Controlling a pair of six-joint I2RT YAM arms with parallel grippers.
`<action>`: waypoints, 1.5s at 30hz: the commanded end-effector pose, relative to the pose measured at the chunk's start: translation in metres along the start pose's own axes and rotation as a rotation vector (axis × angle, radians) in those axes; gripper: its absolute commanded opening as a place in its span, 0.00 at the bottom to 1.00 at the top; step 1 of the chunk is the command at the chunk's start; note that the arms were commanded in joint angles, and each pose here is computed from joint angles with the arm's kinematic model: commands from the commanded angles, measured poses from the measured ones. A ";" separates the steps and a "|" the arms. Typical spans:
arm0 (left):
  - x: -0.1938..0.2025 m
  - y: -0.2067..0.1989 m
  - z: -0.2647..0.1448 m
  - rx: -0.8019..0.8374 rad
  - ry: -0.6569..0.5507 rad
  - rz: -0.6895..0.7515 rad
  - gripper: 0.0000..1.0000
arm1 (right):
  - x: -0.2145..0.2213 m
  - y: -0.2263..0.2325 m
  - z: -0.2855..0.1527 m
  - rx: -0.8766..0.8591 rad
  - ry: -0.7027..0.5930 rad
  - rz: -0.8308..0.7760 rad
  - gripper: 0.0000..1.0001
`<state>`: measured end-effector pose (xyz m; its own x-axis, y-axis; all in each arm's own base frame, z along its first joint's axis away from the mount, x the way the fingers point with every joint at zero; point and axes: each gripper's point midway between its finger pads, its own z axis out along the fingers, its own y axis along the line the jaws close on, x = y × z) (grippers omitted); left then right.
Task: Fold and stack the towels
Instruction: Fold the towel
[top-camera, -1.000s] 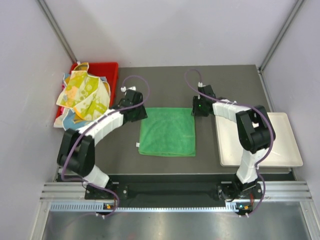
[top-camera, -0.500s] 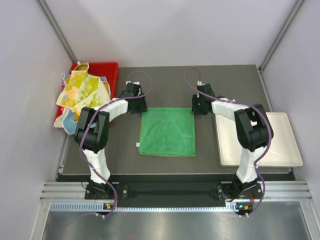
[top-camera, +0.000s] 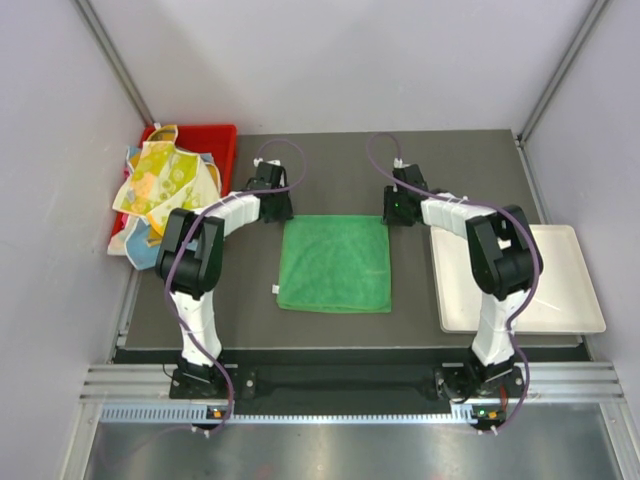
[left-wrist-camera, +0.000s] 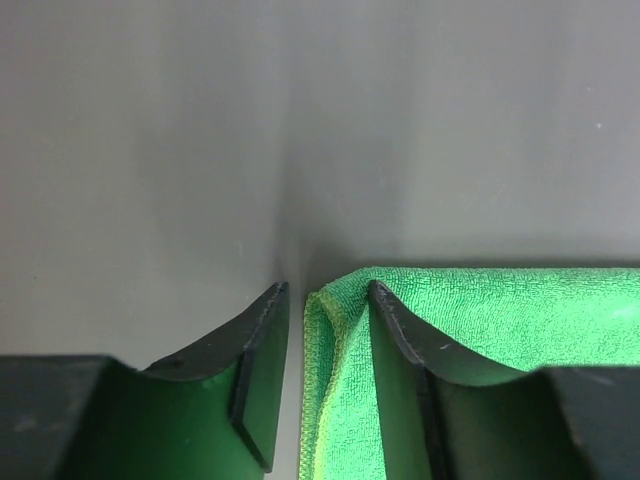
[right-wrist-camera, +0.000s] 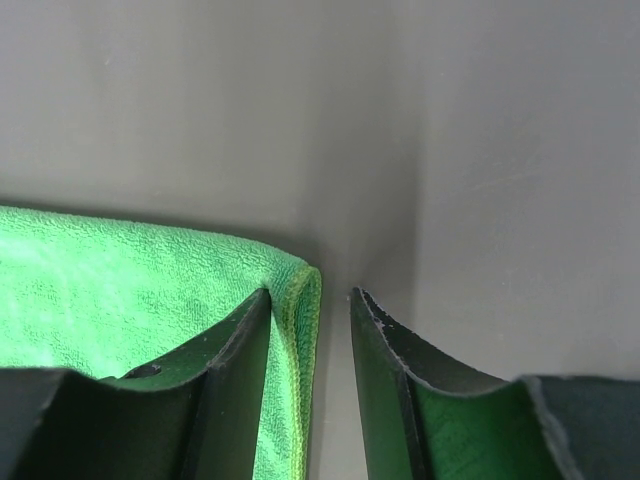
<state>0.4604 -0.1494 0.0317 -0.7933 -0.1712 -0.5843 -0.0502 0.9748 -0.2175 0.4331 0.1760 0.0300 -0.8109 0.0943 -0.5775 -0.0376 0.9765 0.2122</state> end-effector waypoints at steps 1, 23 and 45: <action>0.003 0.004 0.006 -0.007 0.013 0.001 0.40 | -0.014 0.000 0.003 0.013 -0.032 -0.005 0.38; 0.006 0.008 0.013 0.000 0.021 -0.015 0.17 | -0.019 0.007 0.007 -0.014 -0.049 -0.013 0.33; -0.009 0.009 0.010 -0.005 -0.018 -0.035 0.00 | -0.024 0.013 0.002 -0.026 -0.074 -0.026 0.10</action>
<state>0.4636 -0.1511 0.0292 -0.7964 -0.1956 -0.5723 -0.0497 0.9642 -0.2603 0.4440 0.1818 0.0299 -0.7984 0.0947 -0.5946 -0.0458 0.9751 0.2168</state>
